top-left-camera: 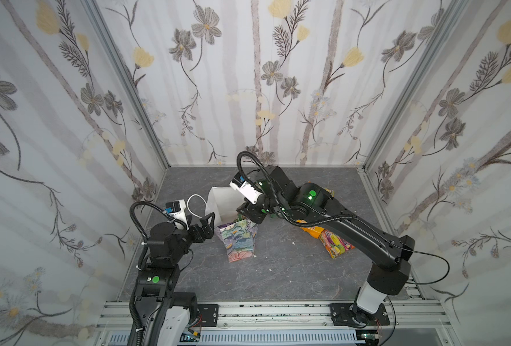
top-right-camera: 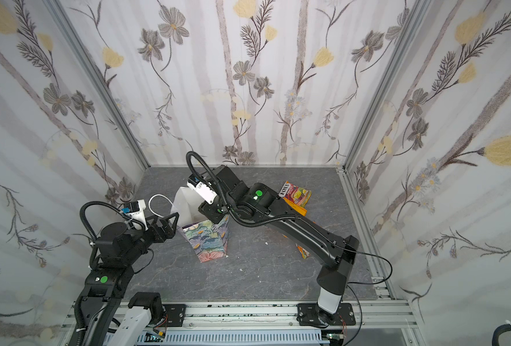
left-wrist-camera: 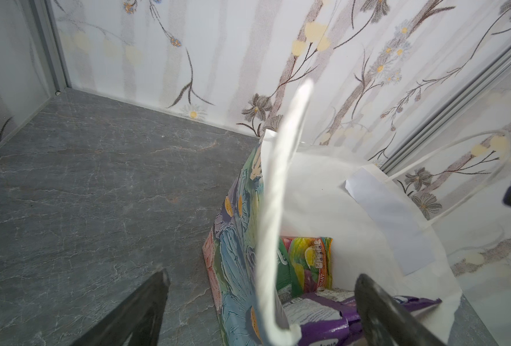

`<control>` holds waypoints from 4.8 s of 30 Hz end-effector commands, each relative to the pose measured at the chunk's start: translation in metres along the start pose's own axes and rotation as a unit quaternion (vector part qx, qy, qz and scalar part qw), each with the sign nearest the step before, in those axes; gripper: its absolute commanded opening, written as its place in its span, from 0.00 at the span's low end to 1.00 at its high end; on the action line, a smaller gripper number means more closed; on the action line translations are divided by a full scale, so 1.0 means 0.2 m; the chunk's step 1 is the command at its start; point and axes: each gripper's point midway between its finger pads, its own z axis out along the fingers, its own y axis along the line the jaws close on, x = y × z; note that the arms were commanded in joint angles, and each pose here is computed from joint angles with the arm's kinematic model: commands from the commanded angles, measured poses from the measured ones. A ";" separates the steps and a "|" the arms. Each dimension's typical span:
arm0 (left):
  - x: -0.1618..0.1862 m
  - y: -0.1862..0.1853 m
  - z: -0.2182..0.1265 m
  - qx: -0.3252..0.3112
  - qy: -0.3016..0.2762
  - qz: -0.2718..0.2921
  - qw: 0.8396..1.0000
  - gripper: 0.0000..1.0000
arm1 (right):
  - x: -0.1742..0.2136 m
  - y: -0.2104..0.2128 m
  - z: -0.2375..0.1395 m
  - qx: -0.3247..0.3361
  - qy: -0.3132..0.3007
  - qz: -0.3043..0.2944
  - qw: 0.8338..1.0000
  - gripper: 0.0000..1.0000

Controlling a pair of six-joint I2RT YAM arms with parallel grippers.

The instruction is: Place the snacks into the paper bag

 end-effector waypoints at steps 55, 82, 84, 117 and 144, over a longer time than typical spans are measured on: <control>-0.20 -0.08 -0.07 -0.028 0.037 -0.019 0.999 0.94 | 0.13 -0.09 0.00 -0.002 -0.117 0.152 0.981 0.00; 0.20 -0.05 0.08 -0.015 0.227 -0.072 0.971 0.41 | 0.19 -0.08 -0.04 0.005 -0.127 0.143 0.982 0.00; 0.21 -0.04 0.11 -0.020 0.232 -0.070 0.970 0.33 | 0.19 -0.05 -0.05 -0.004 -0.128 0.141 0.982 0.00; -0.04 -0.21 0.13 0.068 0.120 -0.004 0.990 0.20 | 0.19 0.03 0.06 -0.009 -0.104 0.091 0.990 0.00; -0.06 -0.03 -0.03 -0.058 0.111 0.000 0.992 0.66 | 0.74 -0.60 -0.42 0.223 -0.075 0.285 0.929 0.77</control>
